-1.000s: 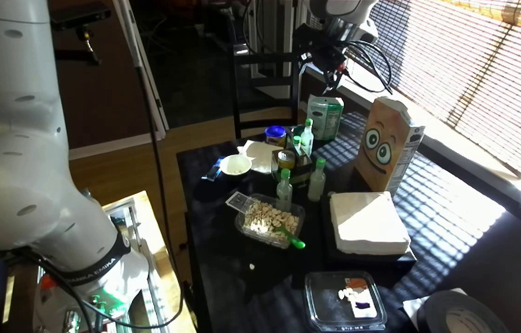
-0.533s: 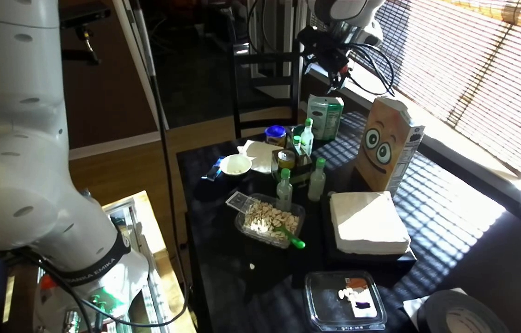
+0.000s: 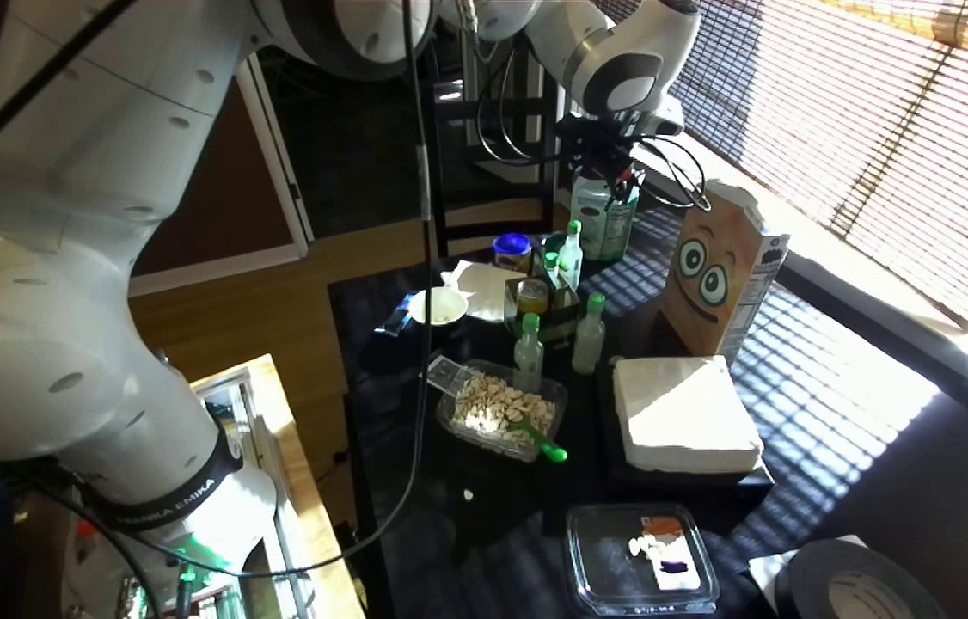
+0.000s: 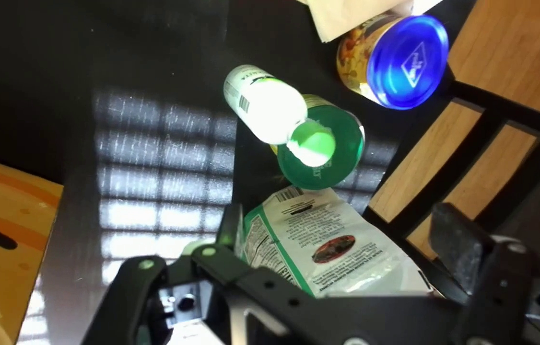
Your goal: Put the leftmost glass bottle close to the paper bag, and then place the dark green lid on the table
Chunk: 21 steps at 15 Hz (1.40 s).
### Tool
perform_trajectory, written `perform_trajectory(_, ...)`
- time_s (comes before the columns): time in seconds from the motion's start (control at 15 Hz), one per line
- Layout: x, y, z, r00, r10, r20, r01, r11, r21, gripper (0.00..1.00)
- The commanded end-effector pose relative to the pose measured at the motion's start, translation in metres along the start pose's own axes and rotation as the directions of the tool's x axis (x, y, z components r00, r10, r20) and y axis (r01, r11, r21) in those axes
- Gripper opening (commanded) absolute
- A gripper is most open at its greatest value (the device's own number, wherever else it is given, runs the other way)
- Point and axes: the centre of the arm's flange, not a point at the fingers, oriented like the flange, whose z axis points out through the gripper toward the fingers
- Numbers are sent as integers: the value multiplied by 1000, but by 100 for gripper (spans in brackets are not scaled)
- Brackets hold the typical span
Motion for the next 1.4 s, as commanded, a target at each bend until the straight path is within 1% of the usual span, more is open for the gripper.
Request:
perform_trajectory(0.0, 56, -12, 29, 997, -54, 49, 59, 993, -105, 100)
perform_trajectory(0.13, 67, -17, 46, 989, -115, 97, 127, 983, -130, 100)
perform_trajectory(0.33, 81, -21, 71, 969, -177, 174, 198, 973, -117, 100)
perform_trajectory(0.4, 84, -22, 79, 964, -191, 187, 214, 971, -110, 100)
perform_trajectory(0.53, 90, -23, 92, 966, -197, 170, 216, 971, -101, 100)
perform_trajectory(0.6, 91, -23, 93, 966, -190, 178, 208, 974, -85, 100)
perform_trajectory(0.67, 33, -21, 82, 971, -171, 167, 188, 977, -95, 100)
perform_trajectory(0.8, 33, -19, 88, 971, -169, 171, 187, 978, -93, 100)
perform_trajectory(0.87, 28, -19, 85, 973, -146, 178, 169, 978, -121, 100)
perform_trajectory(0.93, 21, -20, 83, 974, -115, 196, 141, 982, -122, 100)
perform_trajectory(1.07, 9, -29, 84, 971, -83, 223, 110, 987, -114, 100)
perform_trajectory(1.2, 5, -38, 88, 966, -80, 246, 108, 989, -104, 100)
perform_trajectory(1.33, 1, -46, 89, 964, -66, 259, 98, 989, -113, 100)
